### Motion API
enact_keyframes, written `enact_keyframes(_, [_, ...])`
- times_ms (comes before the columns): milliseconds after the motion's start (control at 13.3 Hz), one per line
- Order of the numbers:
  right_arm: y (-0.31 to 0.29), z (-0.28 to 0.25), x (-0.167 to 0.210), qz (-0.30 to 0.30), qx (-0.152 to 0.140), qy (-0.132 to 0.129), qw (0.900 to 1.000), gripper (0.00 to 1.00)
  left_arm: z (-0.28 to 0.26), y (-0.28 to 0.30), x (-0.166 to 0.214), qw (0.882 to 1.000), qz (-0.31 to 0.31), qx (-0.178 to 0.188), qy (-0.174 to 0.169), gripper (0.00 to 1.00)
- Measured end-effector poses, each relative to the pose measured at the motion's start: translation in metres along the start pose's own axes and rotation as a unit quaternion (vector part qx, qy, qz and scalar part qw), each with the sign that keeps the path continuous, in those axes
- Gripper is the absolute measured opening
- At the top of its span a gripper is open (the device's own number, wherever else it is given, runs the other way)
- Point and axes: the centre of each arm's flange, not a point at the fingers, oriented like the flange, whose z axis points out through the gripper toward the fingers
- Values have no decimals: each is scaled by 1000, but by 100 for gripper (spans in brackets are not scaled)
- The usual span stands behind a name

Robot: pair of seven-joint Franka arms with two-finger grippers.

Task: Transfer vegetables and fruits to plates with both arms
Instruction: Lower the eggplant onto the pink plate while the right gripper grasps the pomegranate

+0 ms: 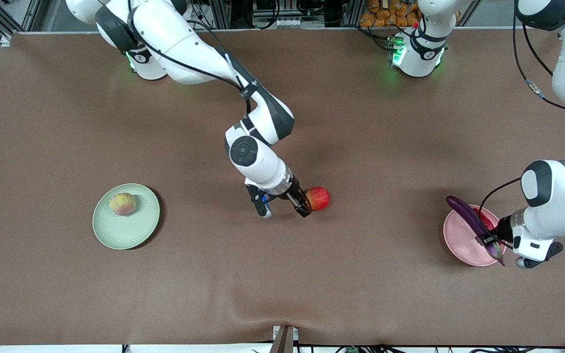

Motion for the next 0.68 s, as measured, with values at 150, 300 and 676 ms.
enact_keyframes(150, [6,17,-7,0,8,0,1000,100,4,-1,4,1000,-5,-3,1,35])
enact_keyframes(300, [8,25,-11,1,8,0,1000,100,9,-8,9,1000,-11,1,1,36])
enact_keyframes(676, [13,36,-26,6,29,-2,1000,90,-4,0,15,1000,-8,0,12,89])
